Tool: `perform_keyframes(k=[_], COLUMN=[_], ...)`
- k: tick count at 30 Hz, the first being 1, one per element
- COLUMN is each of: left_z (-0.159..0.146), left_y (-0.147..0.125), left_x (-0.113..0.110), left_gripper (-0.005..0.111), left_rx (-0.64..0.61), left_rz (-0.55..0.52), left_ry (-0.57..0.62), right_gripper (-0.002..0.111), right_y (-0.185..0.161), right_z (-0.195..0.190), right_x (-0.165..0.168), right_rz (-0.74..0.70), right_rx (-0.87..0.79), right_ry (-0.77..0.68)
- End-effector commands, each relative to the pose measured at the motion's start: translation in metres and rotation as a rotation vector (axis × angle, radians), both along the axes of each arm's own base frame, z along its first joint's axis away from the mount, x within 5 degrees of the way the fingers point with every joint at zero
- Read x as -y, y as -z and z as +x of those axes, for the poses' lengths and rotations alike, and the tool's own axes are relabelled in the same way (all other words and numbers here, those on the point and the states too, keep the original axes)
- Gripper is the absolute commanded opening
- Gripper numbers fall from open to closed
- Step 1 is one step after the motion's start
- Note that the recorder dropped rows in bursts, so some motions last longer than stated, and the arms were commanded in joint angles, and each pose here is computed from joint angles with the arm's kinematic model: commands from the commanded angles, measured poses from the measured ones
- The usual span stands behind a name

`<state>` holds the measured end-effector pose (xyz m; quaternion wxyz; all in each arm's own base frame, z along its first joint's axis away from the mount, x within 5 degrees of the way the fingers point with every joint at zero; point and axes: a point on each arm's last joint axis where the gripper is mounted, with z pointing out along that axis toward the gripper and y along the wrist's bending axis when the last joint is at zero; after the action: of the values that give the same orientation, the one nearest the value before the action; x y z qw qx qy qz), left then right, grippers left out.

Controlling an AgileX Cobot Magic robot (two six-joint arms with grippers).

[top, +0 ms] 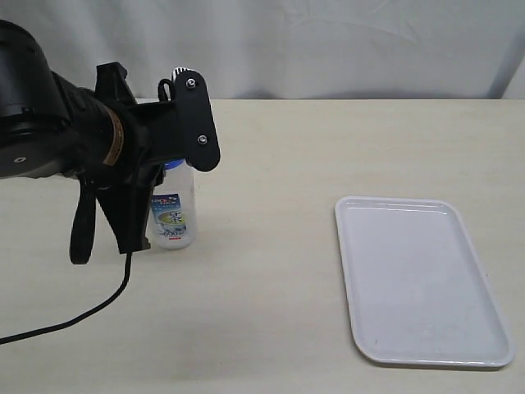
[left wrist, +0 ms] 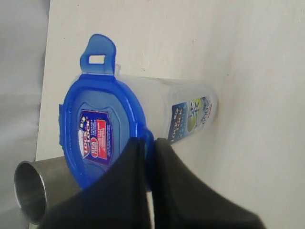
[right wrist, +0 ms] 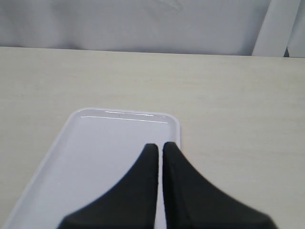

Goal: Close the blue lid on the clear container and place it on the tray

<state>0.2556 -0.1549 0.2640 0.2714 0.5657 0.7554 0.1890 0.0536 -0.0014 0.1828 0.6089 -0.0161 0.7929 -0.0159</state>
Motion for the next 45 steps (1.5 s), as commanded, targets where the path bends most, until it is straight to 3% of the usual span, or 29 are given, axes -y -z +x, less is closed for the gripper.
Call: perform_keyframes(k=[1,12,45], left_z=[-0.001,0.003,0.004], left_y=[-0.003,0.012,0.003], left_x=[0.005,0.005,0.004], left_gripper=[0.000,0.000,0.000], left_rx=[0.023,-0.026,0.033], left_rz=[-0.034,0.066,0.062], left_ry=[0.039,0.053,0.079], right_gripper=[0.004,0.004,0.004], right_y=[0.001,0.001,0.001], right_z=[0.000,0.000,0.000], right_x=[0.000,0.000,0.000], right_rz=[-0.005,-0.005,-0.005], right_rx=[0.004,0.004,0.004], right_ry=[-0.001,-0.001,-0.001])
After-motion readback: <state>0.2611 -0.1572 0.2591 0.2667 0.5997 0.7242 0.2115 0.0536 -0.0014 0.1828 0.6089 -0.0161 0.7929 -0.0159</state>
